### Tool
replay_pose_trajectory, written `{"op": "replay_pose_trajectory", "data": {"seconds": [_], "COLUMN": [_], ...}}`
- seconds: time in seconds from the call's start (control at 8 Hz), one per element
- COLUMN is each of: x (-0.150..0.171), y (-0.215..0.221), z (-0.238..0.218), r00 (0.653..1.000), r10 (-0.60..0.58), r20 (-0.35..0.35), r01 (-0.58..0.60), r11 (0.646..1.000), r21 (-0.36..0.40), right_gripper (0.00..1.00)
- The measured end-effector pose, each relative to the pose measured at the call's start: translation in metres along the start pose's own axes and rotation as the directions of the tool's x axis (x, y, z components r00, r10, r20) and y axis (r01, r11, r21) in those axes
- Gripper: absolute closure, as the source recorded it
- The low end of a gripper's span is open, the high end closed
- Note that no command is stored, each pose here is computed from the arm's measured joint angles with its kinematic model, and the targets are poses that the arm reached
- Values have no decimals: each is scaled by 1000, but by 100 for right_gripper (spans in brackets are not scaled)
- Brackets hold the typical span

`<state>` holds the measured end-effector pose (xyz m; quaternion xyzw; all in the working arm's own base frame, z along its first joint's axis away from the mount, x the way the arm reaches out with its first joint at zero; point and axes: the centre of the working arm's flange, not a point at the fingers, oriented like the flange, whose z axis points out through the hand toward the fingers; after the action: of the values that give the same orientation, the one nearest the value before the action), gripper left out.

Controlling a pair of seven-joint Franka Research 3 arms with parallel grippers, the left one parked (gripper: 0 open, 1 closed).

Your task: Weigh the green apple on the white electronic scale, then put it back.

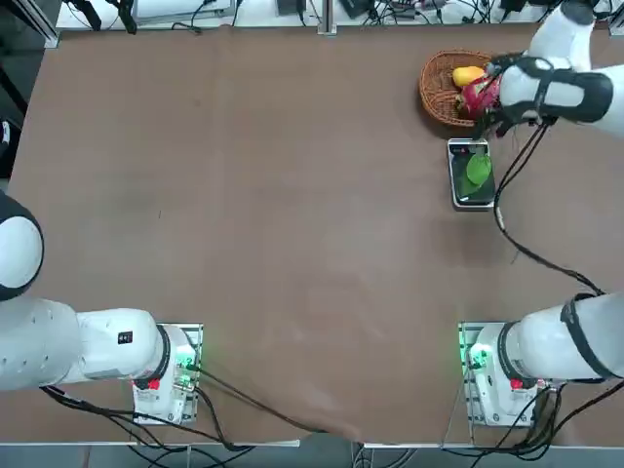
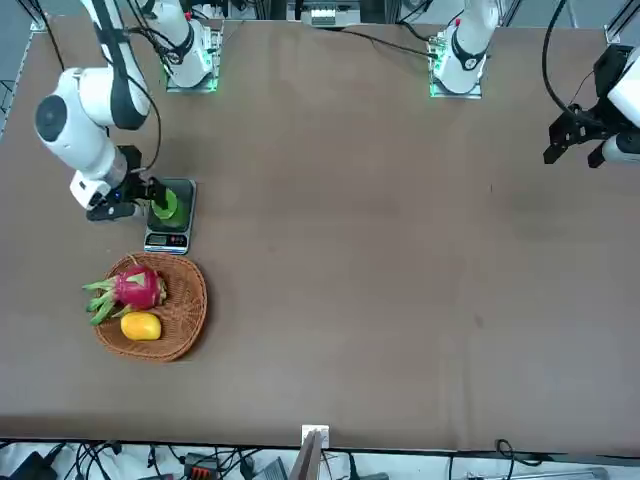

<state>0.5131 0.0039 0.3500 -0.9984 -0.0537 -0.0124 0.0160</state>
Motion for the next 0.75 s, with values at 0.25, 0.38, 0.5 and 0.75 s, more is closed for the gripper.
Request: {"op": "replay_pose_trajectory", "data": {"seconds": [0.25,0.38,0.5,0.75], "x": [15,21,25,24], "y": [-1,-3,-4,-6], "z": [-63,-96,-131,-184], "r00": [1000,1000,1000,1000], "r10": [9,11,11,10], "r20": [-10,9,18,7], "r01": [-9,-11,-12,-10], "r11": [1000,1000,1000,1000], "r21": [5,10,14,16], "right_gripper": [0,0,0,0]}}
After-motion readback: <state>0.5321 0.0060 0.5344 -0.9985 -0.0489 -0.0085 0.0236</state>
